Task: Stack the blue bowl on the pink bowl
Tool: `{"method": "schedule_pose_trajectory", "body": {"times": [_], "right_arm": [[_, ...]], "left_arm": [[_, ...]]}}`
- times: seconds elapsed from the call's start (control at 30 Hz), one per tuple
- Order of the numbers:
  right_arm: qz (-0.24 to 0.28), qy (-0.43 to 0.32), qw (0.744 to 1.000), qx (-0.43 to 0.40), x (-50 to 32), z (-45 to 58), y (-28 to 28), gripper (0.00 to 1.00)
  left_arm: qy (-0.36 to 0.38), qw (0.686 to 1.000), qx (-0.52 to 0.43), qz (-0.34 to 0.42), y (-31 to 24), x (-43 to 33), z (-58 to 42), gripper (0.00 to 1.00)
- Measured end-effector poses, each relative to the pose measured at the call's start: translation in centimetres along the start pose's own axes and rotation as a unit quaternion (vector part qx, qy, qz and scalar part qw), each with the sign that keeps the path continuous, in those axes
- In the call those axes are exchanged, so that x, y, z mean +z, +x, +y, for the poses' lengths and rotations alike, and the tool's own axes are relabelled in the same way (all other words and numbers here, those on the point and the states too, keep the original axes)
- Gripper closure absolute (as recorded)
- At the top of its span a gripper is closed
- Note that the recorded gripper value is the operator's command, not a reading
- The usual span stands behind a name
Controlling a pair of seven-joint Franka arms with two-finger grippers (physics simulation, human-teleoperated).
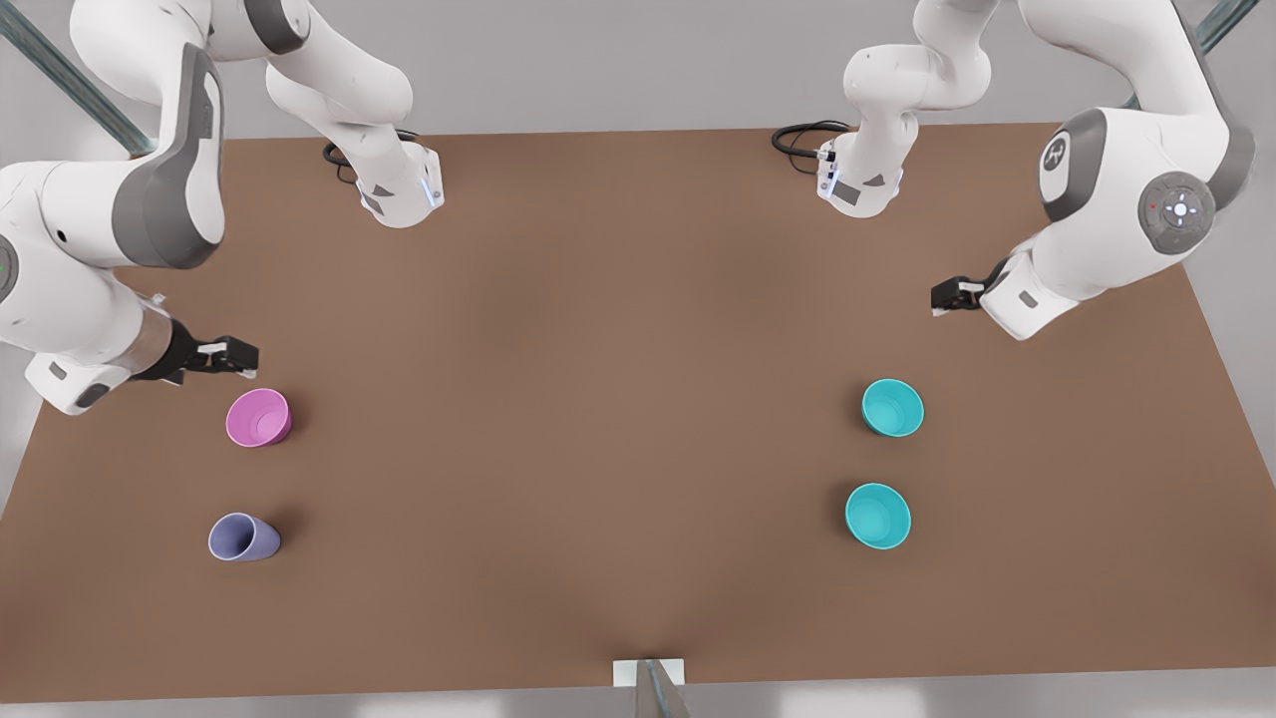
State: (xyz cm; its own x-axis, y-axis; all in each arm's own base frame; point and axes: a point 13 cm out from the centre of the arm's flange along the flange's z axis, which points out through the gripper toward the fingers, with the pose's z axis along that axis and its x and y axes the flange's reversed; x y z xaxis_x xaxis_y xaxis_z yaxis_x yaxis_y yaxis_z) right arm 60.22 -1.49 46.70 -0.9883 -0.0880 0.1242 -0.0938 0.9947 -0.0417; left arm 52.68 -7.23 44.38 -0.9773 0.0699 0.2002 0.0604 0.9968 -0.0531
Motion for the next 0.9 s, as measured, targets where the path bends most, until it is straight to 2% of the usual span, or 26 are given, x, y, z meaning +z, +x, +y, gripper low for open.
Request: {"method": "schedule_pose_trajectory", "body": {"times": [0.1,0.23,0.37,0.47,0.6,0.8,0.9], "right_arm": [[-0.002,0.003,1.000,-0.004,0.1,-0.3,-0.3,0.00],[0.071,0.004,0.997,0.033,8.8,-9.1,-0.4,0.00],[0.122,-0.013,0.989,0.080,16.7,-18.8,1.7,0.00],[0.150,-0.032,0.985,0.074,22.6,-20.1,3.7,0.00],[0.146,-0.057,0.986,0.064,30.4,-19.4,6.4,0.00],[0.072,-0.073,0.992,0.070,38.3,-19.7,6.2,0.00],[0.053,-0.077,0.993,0.072,40.3,-19.5,6.9,0.00]], "left_arm": [[0.000,1.000,0.002,-0.004,-0.2,0.0,-0.5,0.00],[-0.001,1.000,-0.007,-0.004,-0.7,0.4,0.2,0.00],[-0.004,1.000,-0.017,-0.002,-1.4,0.8,1.3,0.00],[-0.006,1.000,-0.018,-0.002,-1.6,1.0,1.4,0.00],[-0.007,1.000,-0.018,0.002,-1.8,1.4,1.3,0.00],[-0.007,1.000,-0.024,0.004,-2.0,1.7,1.8,0.00],[-0.007,1.000,-0.024,0.007,-2.1,2.0,1.8,0.00]]}}
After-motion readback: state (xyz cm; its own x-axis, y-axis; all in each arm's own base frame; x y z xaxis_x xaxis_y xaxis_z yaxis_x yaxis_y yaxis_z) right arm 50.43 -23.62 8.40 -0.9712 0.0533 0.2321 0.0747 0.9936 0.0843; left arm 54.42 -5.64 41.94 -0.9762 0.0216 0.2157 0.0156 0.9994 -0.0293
